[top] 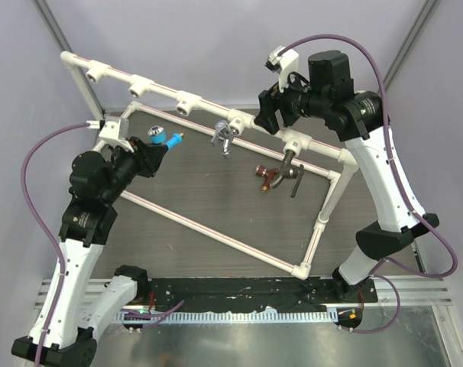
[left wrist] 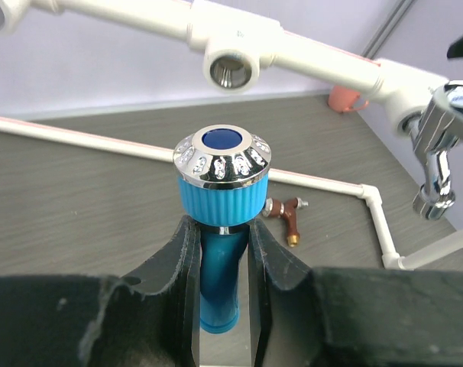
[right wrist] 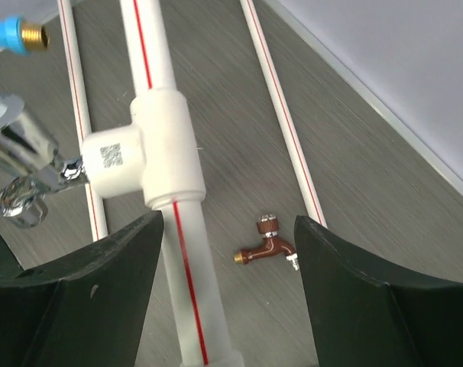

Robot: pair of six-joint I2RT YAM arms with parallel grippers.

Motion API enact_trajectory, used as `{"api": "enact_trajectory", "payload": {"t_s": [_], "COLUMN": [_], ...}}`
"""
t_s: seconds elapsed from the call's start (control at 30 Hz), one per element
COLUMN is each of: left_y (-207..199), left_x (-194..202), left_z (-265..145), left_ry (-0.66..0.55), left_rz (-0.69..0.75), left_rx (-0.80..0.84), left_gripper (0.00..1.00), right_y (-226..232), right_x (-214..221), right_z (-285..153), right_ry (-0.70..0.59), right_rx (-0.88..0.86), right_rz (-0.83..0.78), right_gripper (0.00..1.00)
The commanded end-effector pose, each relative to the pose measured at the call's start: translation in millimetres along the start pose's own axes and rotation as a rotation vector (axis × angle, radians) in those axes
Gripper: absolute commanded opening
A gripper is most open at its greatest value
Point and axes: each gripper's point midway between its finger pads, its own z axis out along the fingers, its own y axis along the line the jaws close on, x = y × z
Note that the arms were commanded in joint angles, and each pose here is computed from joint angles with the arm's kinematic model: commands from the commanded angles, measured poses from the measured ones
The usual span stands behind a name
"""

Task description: Install the water faucets

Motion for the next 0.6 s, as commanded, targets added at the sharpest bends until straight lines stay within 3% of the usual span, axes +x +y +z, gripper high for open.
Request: {"api": "enact_trajectory", "payload": {"t_s": [0.0, 0.4, 0.57], "left_y": [-4, -7, -7], "left_x": [-41, -58, -64], "left_z": [6, 33, 37], "left_ry": [-0.098, -0.116, -0.137], "left_rz": [0.059, 0.07, 0.088], "left_rx": [0.007, 0.043, 0.041], "left_gripper": [0.0, 0.0, 0.0], "right_y": [18, 23, 23], "right_x": [17, 32, 36], "right_z": [-22, -18, -10], "right_ry": [0.056, 0.078, 0.092], "right_rx": [-0.097, -0.144, -0.154], "right_rz": [-0.128, -0.161, -0.149], "right_gripper": [0.73, 0.62, 0.4]}}
